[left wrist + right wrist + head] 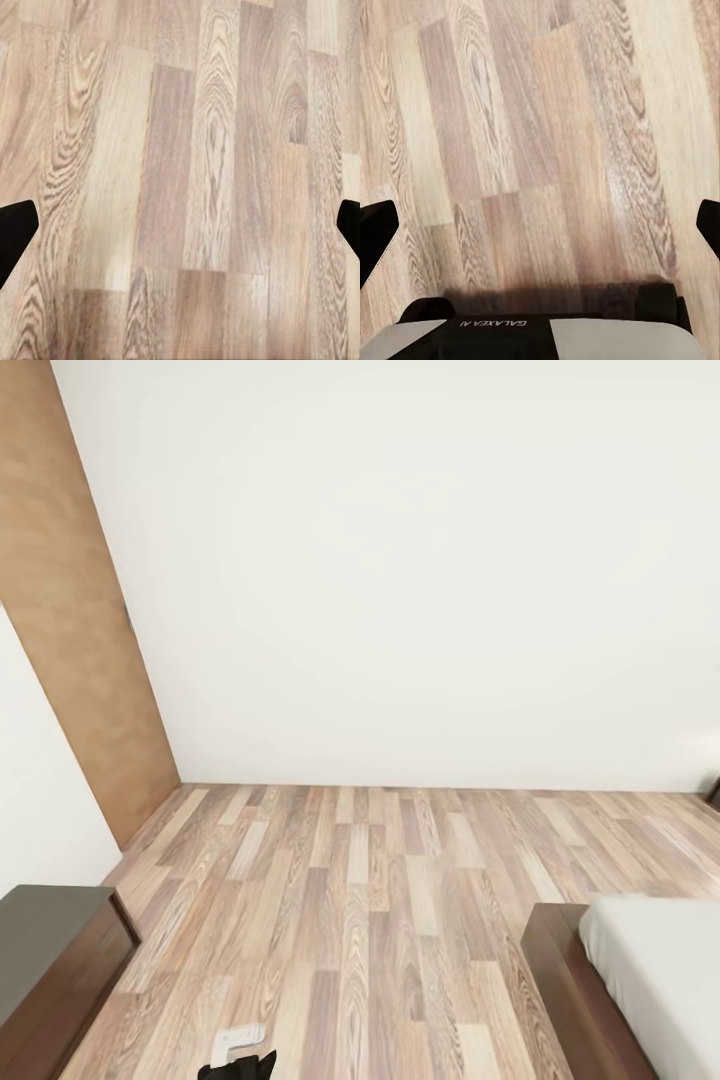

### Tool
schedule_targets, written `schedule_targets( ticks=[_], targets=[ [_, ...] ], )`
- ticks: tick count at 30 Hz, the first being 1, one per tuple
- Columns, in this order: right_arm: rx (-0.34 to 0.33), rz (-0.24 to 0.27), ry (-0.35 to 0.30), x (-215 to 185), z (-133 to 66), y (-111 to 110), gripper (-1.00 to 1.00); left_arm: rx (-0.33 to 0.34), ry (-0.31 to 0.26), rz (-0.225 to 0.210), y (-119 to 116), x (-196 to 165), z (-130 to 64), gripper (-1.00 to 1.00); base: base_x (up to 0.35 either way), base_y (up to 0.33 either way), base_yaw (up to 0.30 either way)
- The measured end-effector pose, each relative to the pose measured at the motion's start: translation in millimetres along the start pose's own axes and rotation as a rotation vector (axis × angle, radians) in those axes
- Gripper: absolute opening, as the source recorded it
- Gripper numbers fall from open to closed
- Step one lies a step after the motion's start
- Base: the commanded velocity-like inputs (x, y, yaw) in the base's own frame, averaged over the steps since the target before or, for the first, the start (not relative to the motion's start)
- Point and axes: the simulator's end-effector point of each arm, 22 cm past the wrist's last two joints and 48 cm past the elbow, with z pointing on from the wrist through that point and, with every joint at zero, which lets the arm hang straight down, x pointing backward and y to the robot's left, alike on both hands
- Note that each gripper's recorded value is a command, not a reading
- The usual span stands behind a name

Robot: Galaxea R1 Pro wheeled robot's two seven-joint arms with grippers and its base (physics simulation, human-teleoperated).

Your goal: In the bedroom, move the book from the bed onto either nightstand, and place the two sandals side by side next to the bed.

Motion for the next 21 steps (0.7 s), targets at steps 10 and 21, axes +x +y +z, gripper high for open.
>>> schedule_targets(
  ticks=[10, 21],
  targets=[
    [0.000, 0.000, 0.000, 0.0, 0.0, 0.0, 1.00, 0.000, 0.000, 0.001, -0.1, 0.1, 0.0, 1.00, 0.331, 0.000, 0.000],
    [0.000, 0.001, -0.001, -0.2, 0.0, 0.0, 1.00, 0.001, 0.001, 0.002, -0.1, 0.1, 0.0, 1.00, 0.331, 0.000, 0.000]
  ],
)
